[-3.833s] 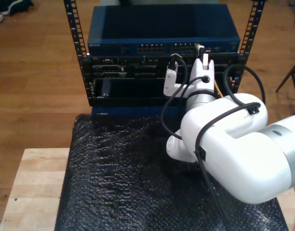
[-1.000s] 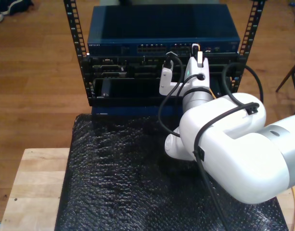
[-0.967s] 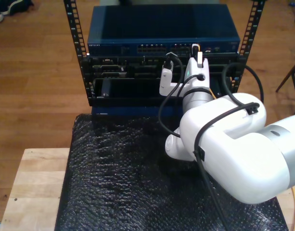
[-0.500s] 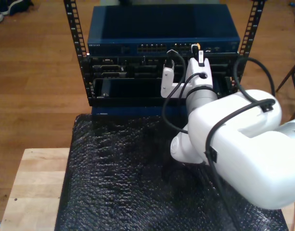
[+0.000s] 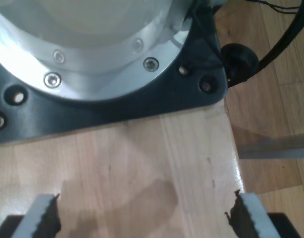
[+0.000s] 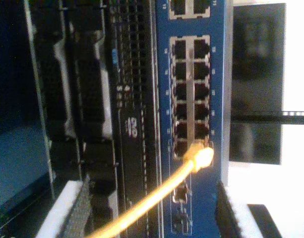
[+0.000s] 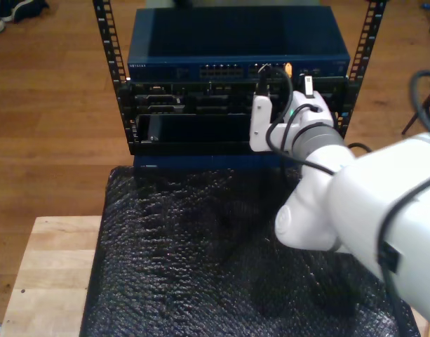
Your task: Grab the cable and plug it in
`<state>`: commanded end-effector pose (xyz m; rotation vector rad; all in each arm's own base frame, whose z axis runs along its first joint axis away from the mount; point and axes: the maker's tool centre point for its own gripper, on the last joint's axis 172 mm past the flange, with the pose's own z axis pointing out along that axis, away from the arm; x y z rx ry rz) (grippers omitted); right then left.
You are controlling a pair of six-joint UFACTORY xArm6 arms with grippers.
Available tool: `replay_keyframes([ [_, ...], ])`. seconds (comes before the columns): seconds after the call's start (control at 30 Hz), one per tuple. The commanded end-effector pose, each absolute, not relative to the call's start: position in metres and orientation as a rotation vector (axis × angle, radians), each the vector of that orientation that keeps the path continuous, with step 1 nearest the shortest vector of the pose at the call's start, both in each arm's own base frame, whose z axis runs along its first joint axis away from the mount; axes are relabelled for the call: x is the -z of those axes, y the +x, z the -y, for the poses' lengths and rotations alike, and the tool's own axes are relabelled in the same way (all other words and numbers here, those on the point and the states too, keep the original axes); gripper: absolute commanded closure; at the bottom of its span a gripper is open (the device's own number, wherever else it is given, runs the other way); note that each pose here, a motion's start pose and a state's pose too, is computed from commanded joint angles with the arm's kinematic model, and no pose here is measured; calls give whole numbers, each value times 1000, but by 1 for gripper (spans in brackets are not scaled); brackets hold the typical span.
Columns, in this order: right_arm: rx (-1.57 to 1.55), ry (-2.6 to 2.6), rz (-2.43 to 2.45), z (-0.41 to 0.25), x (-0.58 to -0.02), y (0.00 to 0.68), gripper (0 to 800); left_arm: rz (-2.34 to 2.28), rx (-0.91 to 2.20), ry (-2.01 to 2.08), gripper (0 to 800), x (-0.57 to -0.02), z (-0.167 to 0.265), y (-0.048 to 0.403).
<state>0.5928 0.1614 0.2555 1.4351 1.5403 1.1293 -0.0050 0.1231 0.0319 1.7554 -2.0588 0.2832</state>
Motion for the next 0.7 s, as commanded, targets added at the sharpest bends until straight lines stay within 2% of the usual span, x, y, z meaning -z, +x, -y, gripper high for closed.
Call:
replay_keyframes([
  [0.27,-956,1467,-1738,-97,-259,569,125,2059,-283,1755,0,-32,-123,-5],
  [0.43,-684,1543,-1952,-32,-229,537,8,2057,-283,1757,0,-32,-123,-5],
  [0.7,-270,1745,-2108,86,-197,457,0,2059,-283,1755,0,-32,-123,-5],
])
